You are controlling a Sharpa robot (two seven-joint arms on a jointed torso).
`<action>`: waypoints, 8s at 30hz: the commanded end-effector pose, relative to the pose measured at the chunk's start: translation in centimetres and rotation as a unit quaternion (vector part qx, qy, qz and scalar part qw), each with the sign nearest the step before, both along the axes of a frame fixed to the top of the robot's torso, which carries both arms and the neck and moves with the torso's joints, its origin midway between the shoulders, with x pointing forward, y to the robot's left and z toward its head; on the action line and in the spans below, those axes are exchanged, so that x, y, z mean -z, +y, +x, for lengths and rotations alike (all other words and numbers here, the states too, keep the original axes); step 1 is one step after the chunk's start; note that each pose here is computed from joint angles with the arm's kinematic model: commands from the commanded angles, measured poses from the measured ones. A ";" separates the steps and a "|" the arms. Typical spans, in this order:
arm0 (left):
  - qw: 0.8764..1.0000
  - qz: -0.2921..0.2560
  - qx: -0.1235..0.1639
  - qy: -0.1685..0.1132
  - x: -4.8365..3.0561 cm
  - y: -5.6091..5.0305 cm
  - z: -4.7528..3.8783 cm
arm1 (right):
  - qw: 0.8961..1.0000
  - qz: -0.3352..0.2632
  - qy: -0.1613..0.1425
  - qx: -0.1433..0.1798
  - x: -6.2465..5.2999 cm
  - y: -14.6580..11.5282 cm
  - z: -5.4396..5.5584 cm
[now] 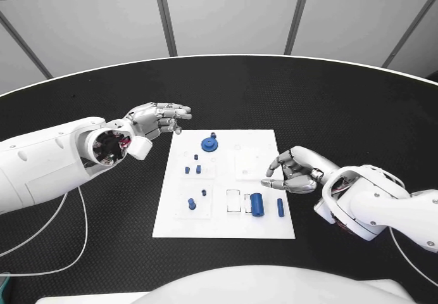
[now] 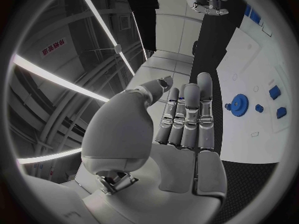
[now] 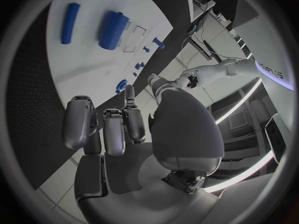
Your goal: Assemble the parts on the task board
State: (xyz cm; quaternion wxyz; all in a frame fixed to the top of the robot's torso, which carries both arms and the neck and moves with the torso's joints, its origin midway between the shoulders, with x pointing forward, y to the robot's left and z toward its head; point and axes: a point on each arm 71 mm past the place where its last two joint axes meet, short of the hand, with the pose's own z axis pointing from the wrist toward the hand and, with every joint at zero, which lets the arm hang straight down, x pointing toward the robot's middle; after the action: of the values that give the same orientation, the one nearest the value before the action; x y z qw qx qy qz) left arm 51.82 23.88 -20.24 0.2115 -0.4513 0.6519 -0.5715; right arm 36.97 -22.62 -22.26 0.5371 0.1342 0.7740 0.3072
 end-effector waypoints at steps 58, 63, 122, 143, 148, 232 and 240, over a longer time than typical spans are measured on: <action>1.000 0.000 0.004 0.003 -0.01 0.0 -0.23 | 0.993 -0.076 0.092 0.015 6.8 3.5 -2.0; 1.000 0.001 0.002 0.004 -0.01 0.2 -0.25 | 0.994 -0.068 0.085 0.020 6.6 3.5 -2.0; 1.000 0.001 0.012 0.008 0.04 -0.4 -0.31 | 0.997 -0.012 0.080 0.006 5.7 8.0 -0.7; 1.000 0.007 0.013 0.008 0.06 -0.2 -0.37 | 0.996 -0.012 0.083 0.006 5.7 8.2 -0.6; 1.000 0.007 0.012 0.008 0.06 -0.2 -0.38 | 0.996 -0.012 0.083 0.005 5.6 8.1 -0.7; 1.000 0.008 0.014 0.010 0.13 -0.1 -0.28 | 0.996 -0.046 0.067 -0.042 5.4 7.9 -1.1; 1.000 0.008 0.013 0.010 0.12 0.0 -0.30 | 0.996 -0.049 0.067 -0.028 5.7 7.7 -0.7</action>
State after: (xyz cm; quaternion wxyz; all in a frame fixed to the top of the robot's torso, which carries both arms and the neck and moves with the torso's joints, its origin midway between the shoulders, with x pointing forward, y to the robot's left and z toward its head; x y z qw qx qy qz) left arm 51.53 23.88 -20.36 0.2016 -0.4466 0.6643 -0.5645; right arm 36.28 -14.89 -27.92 0.4815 0.1064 0.8256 0.2743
